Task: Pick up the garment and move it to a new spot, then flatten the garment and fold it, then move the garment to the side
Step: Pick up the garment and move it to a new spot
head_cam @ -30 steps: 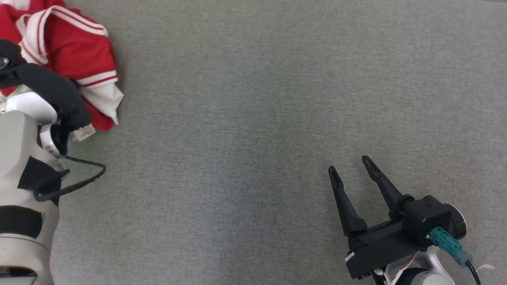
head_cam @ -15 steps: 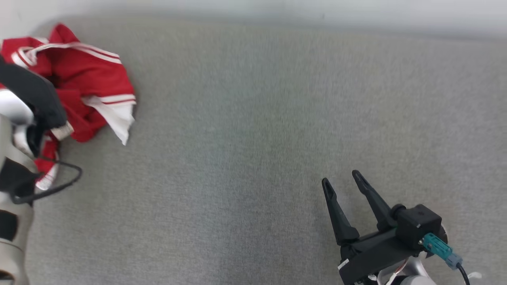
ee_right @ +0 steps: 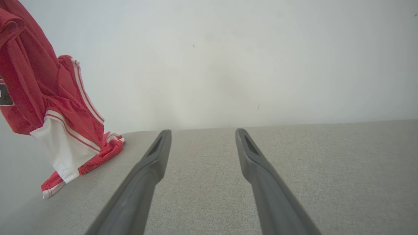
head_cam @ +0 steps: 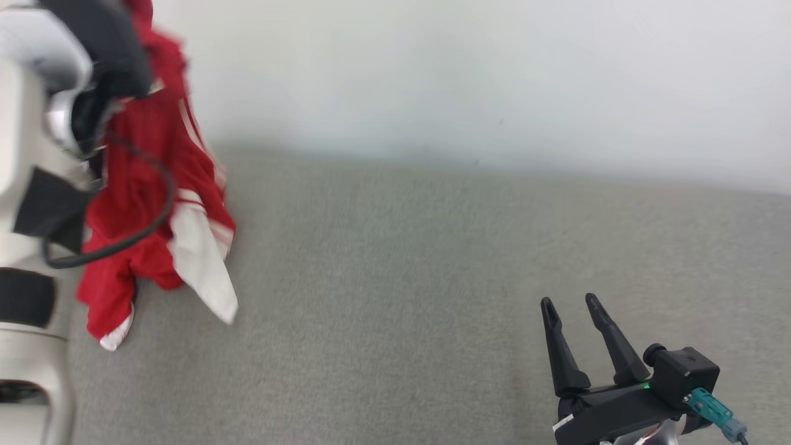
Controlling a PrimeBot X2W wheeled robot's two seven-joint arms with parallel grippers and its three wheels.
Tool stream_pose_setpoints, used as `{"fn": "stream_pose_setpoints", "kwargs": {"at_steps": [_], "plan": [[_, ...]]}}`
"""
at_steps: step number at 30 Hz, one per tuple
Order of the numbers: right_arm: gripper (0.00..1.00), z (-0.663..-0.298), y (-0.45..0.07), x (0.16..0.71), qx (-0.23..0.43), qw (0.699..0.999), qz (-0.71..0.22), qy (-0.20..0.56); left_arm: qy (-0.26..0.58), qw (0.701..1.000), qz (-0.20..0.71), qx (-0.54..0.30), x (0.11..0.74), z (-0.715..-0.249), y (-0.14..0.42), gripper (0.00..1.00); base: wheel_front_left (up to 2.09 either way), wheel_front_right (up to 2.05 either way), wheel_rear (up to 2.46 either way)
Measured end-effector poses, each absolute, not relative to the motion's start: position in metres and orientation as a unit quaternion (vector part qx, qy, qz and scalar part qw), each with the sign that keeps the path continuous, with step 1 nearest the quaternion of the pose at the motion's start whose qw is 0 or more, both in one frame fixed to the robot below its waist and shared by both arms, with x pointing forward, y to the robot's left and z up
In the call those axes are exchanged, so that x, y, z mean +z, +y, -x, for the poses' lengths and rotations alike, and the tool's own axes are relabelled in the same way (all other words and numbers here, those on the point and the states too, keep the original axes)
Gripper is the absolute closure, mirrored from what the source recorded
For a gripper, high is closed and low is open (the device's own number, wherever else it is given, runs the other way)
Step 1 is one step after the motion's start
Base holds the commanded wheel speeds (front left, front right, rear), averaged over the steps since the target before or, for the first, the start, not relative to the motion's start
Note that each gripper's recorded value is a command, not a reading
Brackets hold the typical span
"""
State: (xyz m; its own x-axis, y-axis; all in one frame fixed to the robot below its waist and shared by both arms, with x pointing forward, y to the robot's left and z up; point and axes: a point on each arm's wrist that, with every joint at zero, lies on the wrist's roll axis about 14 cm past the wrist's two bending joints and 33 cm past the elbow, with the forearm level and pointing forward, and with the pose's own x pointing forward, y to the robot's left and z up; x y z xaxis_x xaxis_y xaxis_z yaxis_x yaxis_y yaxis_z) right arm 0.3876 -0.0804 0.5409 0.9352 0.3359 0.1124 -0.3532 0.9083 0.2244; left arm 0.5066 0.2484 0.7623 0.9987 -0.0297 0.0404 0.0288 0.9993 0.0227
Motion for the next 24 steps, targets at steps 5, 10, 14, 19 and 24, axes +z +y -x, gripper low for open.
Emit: {"fn": "stream_pose_setpoints", "kwargs": {"at_steps": [5,10,14,19,24], "plan": [[0.0,-0.375,-0.098,0.56,0.155,0.979,-0.114,-0.064,-0.096,0.99,0.022,-0.103,0.809,-0.487,0.179,1.0,0.0,0.0,0.0],[0.0,-0.362,-0.126,0.568,0.118,0.985,-0.098,-0.075,-0.118,0.969,0.059,-0.211,0.812,-0.473,0.091,1.0,0.0,0.0,0.0],[0.0,-0.351,-0.154,0.574,0.077,0.989,-0.089,-0.084,-0.14,0.948,0.093,-0.27,0.817,-0.463,0.038,1.0,0.0,0.0,0.0],[0.0,-0.335,-0.187,0.575,0.028,0.992,-0.084,-0.085,-0.126,0.931,0.106,-0.326,0.8,-0.459,-0.021,1.0,0.0,0.0,0.0],[0.0,-0.319,-0.213,0.57,-0.015,0.993,-0.084,-0.082,-0.094,0.922,0.104,-0.361,0.769,-0.461,-0.064,1.0,0.0,0.0,0.0]]}}
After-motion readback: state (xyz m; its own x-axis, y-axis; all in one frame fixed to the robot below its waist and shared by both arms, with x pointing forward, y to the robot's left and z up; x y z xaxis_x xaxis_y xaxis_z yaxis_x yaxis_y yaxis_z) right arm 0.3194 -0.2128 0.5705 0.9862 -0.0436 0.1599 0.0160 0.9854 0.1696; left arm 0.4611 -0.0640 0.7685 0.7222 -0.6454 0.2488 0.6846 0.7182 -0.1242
